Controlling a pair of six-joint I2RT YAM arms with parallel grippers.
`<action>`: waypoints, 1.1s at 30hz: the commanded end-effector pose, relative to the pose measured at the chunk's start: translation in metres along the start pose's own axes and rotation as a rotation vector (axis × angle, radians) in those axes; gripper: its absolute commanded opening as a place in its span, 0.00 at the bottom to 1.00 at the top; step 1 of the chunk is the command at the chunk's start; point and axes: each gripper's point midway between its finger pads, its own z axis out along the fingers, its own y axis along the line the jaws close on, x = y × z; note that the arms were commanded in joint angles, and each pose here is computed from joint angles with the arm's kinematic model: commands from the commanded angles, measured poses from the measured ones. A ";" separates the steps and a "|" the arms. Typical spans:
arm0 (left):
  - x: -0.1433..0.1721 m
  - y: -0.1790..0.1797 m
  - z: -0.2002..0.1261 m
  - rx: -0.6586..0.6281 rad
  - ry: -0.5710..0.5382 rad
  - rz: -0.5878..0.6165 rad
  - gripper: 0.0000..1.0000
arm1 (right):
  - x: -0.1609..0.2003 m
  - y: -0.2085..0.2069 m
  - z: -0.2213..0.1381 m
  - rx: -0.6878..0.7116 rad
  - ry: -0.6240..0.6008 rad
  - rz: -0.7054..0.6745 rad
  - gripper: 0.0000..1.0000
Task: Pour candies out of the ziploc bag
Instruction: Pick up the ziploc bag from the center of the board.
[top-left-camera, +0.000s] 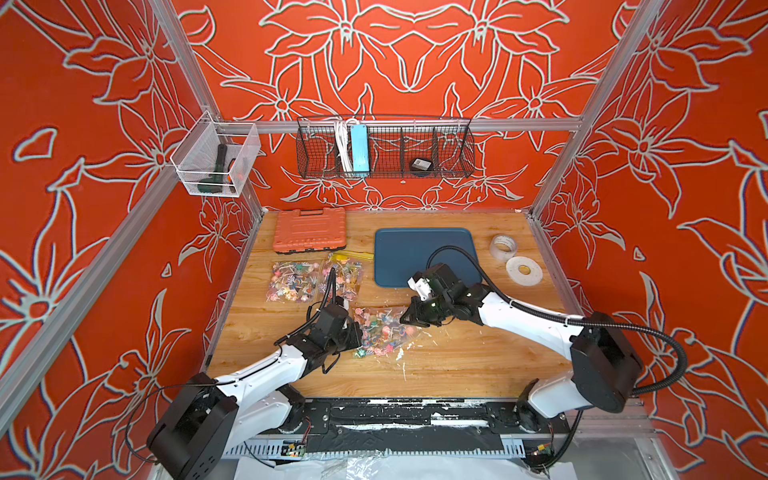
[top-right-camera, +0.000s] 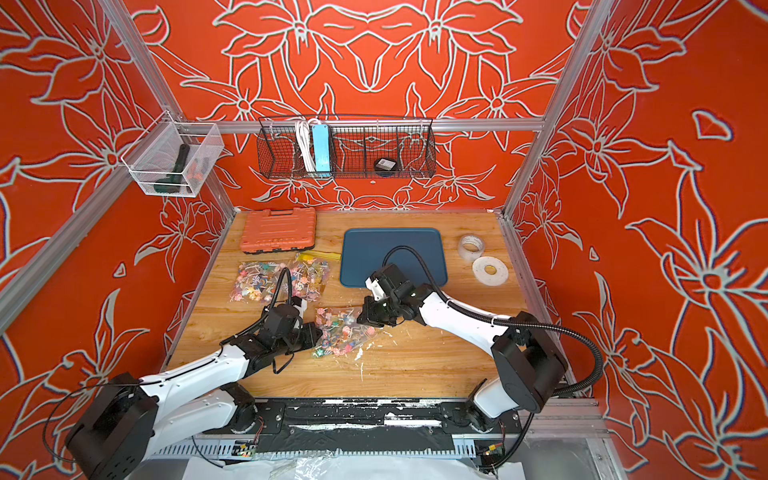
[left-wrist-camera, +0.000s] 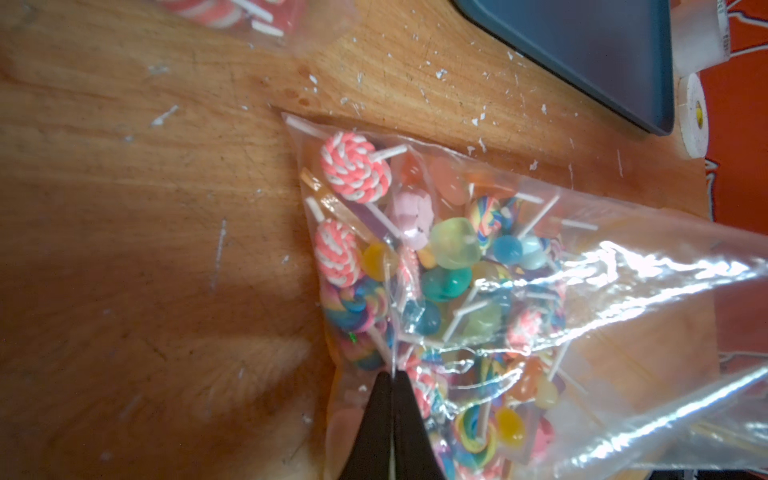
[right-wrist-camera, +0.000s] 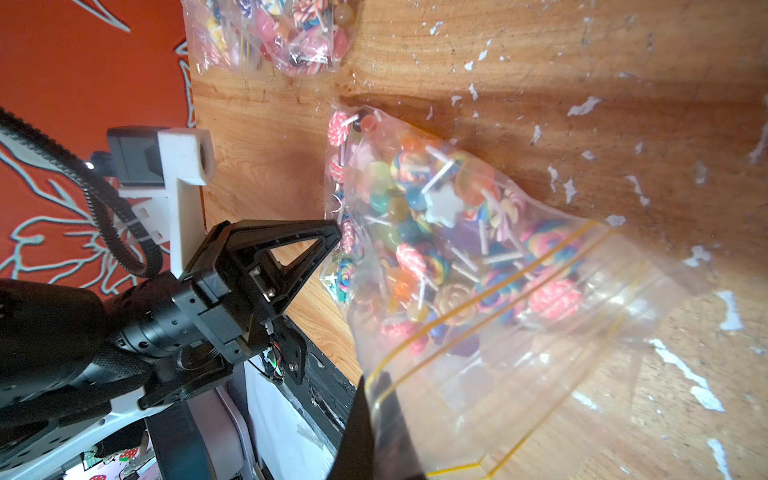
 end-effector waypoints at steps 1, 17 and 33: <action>-0.003 -0.004 0.000 0.024 -0.010 0.003 0.01 | 0.002 -0.005 0.003 -0.002 0.013 0.018 0.00; -0.006 -0.016 -0.012 0.121 -0.070 -0.004 0.00 | -0.013 0.024 -0.010 -0.035 -0.003 -0.051 0.00; 0.007 -0.010 0.001 0.116 -0.011 -0.008 0.07 | -0.013 0.022 -0.003 -0.033 0.014 -0.045 0.00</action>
